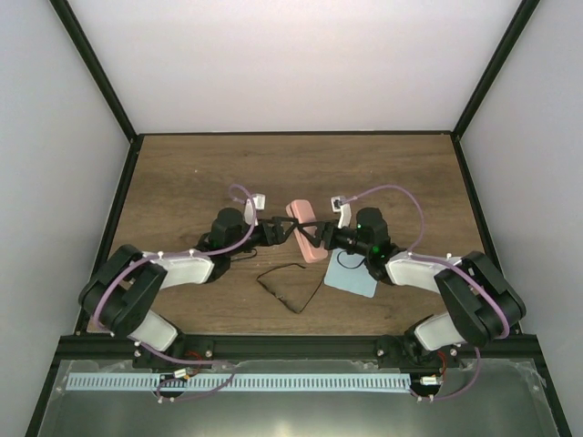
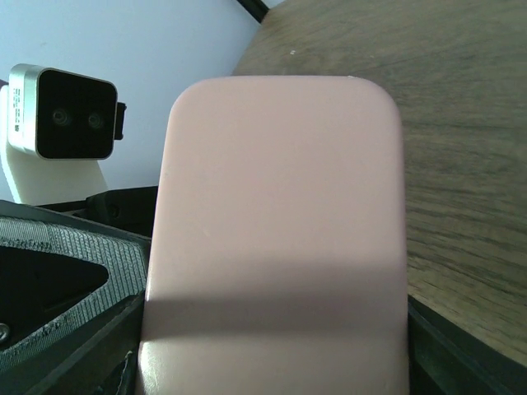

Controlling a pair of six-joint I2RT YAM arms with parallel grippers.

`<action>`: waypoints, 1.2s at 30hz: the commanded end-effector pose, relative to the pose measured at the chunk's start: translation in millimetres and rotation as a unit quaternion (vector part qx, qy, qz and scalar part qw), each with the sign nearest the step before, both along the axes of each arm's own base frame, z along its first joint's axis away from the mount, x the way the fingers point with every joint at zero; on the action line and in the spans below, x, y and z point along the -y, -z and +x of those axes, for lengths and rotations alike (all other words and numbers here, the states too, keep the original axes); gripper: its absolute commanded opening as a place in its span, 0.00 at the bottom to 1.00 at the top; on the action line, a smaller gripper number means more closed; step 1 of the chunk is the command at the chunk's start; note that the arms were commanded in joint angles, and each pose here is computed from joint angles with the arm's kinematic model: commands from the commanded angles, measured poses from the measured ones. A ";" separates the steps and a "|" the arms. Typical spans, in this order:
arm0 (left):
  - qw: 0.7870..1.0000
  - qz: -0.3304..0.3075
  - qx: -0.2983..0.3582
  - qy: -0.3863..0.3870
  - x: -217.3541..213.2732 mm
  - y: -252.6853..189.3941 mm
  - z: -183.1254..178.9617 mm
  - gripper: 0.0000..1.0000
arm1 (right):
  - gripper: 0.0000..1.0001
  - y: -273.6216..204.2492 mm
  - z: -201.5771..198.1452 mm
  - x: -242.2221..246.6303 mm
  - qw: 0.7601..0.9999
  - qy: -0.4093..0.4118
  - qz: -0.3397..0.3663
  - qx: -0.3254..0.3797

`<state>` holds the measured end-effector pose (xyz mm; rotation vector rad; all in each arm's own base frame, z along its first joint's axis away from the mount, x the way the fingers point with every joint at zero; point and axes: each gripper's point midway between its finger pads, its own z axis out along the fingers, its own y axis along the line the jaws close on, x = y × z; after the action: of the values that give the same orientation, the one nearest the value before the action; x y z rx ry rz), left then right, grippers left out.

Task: Organize the sunglasses
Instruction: Open the sunglasses case at the center of the board.

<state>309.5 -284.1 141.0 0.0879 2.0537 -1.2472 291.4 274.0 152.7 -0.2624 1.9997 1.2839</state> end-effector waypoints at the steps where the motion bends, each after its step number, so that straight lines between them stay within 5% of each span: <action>1: 0.998 0.021 -0.050 -0.015 -0.2 40.5 4.6 0.97 | 0.73 -60.8 -10.9 -12.7 0.994 -0.044 0.055 0.080; 36: 0.993 0.043 -0.099 -0.042 -14.5 87.7 21.1 0.97 | 0.72 -57.6 -0.6 6.7 0.996 -0.023 0.062 0.067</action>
<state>327.3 -289.9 91.4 -0.0238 2.1413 -1.2616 296.4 257.4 149.4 -0.2009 2.0361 1.2578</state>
